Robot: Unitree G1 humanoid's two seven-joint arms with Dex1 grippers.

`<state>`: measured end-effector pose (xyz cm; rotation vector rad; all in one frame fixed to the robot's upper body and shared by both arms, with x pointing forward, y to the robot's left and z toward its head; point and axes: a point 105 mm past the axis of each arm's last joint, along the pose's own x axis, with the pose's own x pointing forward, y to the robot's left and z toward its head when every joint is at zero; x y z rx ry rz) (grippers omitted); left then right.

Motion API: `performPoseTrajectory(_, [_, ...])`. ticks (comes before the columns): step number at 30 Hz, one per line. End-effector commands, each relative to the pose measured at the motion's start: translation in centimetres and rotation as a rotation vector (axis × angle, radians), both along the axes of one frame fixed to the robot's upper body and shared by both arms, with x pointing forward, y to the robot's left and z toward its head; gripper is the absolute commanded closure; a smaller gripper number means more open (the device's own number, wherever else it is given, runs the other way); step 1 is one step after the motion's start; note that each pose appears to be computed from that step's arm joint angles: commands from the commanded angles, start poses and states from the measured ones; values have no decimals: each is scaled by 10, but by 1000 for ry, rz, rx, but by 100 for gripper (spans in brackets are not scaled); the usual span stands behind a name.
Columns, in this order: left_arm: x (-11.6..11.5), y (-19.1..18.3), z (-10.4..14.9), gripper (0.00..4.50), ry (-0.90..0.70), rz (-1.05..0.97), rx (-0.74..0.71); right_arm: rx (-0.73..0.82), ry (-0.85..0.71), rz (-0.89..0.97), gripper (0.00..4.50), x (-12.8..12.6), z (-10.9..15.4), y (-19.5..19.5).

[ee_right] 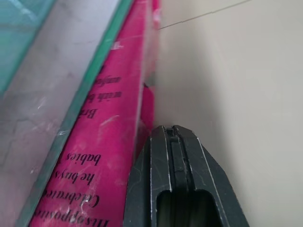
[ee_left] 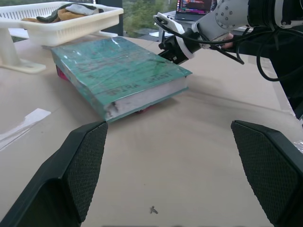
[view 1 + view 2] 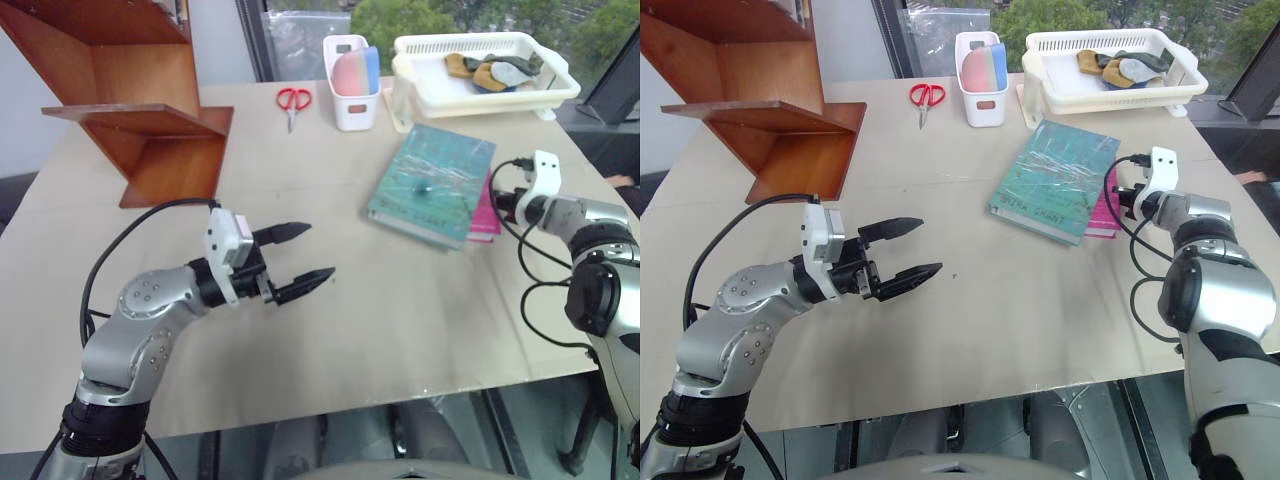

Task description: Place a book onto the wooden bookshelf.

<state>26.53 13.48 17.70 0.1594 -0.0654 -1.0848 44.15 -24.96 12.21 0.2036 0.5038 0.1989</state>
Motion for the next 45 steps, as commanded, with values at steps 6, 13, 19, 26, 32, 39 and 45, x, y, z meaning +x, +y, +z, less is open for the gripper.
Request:
performPoseTrajectory(6, [1,-6,14,0,-56,-29,-5,65,141,232,443,-24,-42,28])
performPoseTrajectory(13, [4,-11,16,0,-62,-41,-5,80,159,236,443,-36,-47,11])
performPoseTrajectory(19, [5,-10,15,0,-58,-37,-6,101,19,309,443,-47,-2,-6])
performPoseTrajectory(26, [8,-9,15,0,-56,-54,0,-68,-225,507,443,-68,75,74])
performPoseTrajectory(32, [10,-11,19,0,-67,-49,3,-194,-284,596,443,-57,97,119])
performPoseTrajectory(39, [6,-7,16,0,-61,-6,1,-347,-307,633,443,-42,90,131])
performPoseTrajectory(45, [2,-3,14,0,-61,17,-5,-342,-379,666,443,-33,104,154])
